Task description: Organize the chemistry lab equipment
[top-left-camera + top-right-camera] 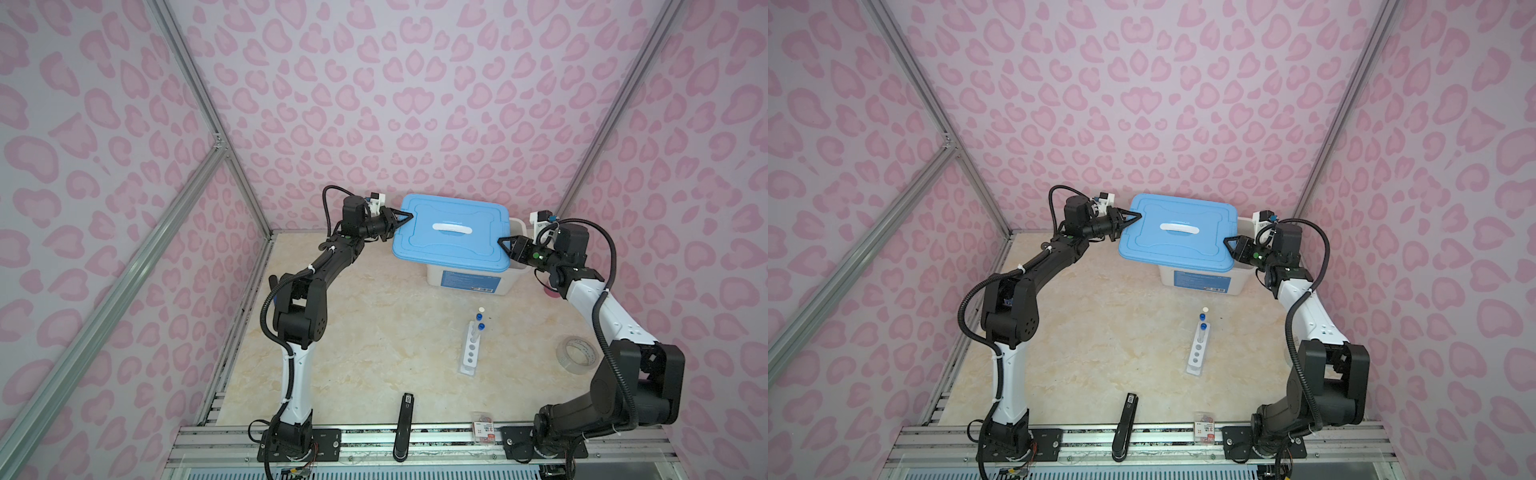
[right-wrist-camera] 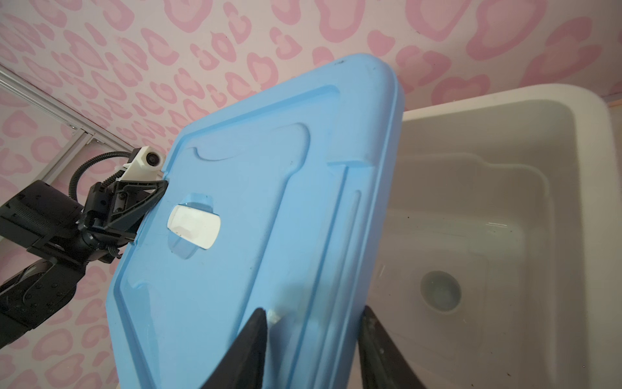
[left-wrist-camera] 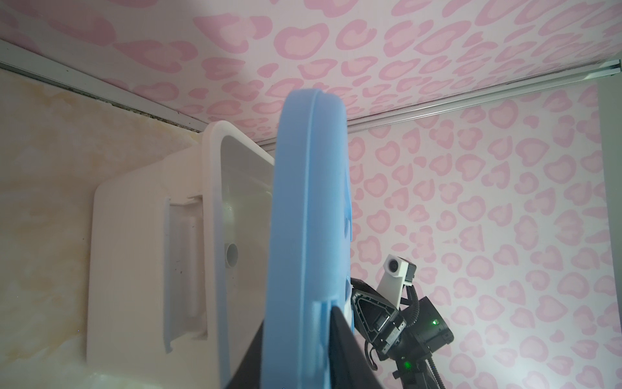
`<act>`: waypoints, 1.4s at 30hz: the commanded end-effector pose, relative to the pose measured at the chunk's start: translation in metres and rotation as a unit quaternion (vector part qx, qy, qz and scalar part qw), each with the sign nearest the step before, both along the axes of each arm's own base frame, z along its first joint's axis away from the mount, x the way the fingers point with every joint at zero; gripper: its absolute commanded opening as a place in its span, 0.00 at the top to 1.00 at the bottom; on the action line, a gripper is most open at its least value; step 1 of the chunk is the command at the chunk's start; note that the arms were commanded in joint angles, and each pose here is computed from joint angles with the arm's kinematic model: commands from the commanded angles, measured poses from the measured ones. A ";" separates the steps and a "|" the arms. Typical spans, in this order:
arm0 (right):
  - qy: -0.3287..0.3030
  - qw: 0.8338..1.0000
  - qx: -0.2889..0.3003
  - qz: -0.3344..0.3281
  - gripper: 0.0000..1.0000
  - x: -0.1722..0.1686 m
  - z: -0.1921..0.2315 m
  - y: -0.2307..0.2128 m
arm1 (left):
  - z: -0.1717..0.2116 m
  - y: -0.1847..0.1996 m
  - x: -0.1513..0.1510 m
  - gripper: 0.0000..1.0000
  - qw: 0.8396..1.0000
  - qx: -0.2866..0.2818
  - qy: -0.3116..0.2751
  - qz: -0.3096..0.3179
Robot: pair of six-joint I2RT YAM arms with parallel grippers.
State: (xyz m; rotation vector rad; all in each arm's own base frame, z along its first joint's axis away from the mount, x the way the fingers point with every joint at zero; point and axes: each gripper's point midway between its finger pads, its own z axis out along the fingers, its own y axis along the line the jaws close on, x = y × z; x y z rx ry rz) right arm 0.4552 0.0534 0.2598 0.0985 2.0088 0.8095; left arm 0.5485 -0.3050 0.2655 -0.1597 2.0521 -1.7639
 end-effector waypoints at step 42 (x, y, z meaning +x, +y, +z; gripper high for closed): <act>0.007 0.999 -0.004 -0.046 0.63 0.004 -0.011 -0.044 | -0.036 -0.044 0.025 0.68 0.994 0.111 -0.017 0.015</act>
